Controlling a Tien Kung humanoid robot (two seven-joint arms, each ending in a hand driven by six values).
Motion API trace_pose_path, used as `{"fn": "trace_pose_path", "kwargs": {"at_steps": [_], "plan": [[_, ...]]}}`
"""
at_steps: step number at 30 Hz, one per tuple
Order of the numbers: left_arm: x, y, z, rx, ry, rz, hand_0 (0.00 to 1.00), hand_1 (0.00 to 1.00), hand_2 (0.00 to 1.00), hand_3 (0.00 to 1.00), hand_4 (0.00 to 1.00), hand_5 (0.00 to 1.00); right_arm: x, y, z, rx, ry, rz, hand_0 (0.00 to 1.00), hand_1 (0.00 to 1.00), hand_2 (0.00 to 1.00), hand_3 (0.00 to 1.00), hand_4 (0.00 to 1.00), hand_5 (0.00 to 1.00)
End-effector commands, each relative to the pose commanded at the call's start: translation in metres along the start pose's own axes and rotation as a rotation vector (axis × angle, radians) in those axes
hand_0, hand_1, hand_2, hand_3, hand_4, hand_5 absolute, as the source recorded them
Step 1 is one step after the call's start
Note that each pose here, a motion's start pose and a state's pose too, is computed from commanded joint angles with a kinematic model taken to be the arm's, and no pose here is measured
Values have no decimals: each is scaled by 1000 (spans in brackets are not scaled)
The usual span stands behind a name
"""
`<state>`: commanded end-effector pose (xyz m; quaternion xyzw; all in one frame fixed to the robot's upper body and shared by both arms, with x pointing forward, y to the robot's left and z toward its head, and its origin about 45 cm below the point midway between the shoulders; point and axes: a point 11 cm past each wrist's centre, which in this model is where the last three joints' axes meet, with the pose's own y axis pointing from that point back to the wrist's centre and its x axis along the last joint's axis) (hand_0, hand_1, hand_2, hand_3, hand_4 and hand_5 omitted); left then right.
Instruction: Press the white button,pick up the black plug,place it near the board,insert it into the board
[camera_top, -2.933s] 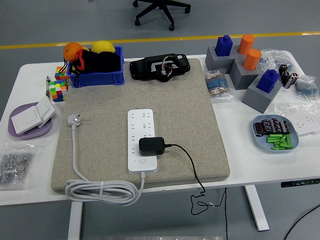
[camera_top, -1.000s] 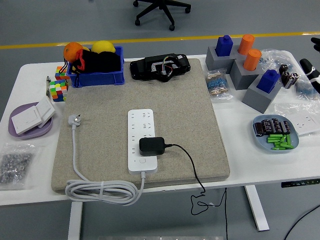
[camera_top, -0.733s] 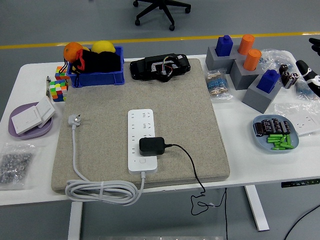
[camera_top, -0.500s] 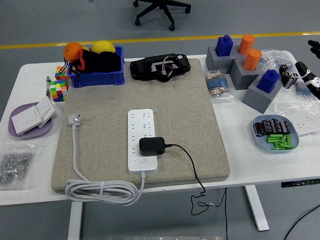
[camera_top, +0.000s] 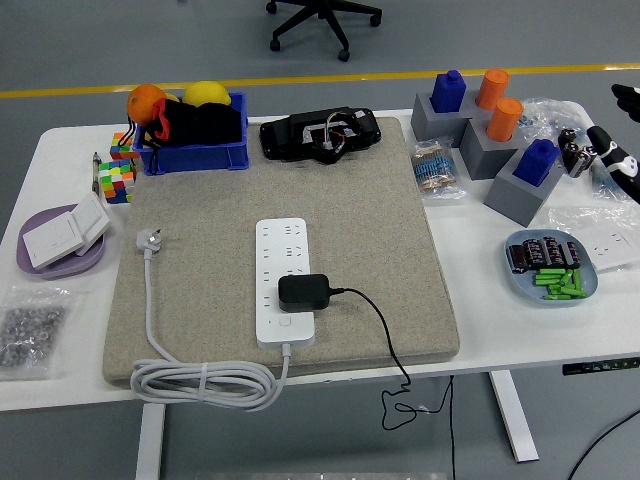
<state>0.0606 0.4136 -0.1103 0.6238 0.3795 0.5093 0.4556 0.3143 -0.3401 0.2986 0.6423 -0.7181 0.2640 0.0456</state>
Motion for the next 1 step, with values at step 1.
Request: {"fn": "trace_pose_path", "kwargs": {"at_steps": [1], "plan": [[0,0,0,-1,0,1,824,790,744,792,577,475,0,0,0,1,0,0,899,827,820,779,942,666]]}}
